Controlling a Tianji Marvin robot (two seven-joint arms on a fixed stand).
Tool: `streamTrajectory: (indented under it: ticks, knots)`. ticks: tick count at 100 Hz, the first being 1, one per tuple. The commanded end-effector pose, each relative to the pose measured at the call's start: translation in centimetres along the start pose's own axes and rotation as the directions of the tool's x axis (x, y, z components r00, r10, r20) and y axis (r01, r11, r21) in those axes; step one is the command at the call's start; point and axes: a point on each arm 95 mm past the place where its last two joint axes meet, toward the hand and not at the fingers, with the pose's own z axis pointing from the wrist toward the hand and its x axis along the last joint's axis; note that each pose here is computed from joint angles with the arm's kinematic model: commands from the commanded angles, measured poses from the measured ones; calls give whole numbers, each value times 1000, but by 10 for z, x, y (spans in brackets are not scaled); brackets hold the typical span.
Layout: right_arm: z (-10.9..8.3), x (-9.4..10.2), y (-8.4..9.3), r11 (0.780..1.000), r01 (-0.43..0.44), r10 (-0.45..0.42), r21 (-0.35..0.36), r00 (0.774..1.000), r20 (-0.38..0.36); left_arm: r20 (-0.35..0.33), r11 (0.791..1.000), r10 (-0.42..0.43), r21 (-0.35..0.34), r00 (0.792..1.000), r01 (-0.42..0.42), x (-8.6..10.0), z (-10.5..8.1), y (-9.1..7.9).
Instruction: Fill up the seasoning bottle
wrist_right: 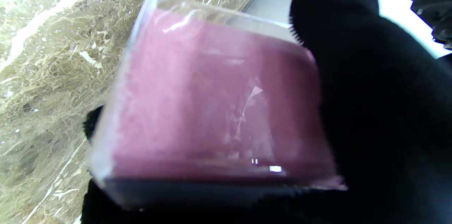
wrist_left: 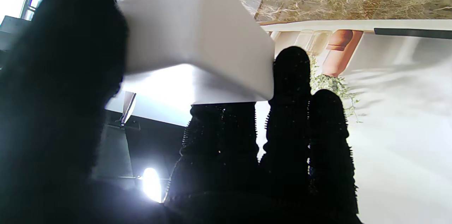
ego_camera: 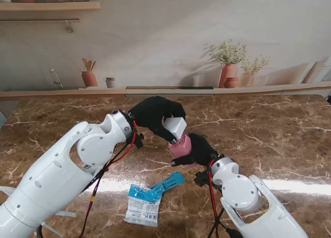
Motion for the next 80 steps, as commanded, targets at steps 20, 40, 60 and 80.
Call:
streamTrajectory:
  ticks: [20,40,60,80]
  knots:
    - [1,8,0,999,-34,34,5,999,-20,-4,1000,3,-22,1000,-4,-1,0,6]
    - [0,7,3,999,-53,53,-11,999,-10,-15,1000,11,-27,1000,-11,-1,-1,5]
    - [0,8,4,998,-55,55,-14,998,-6,-29,999,20,-32,999,-21,0,1,6]
    - [2,8,4,998,-59,59,-10,998,-11,-36,999,26,-38,999,-27,0,3,8]
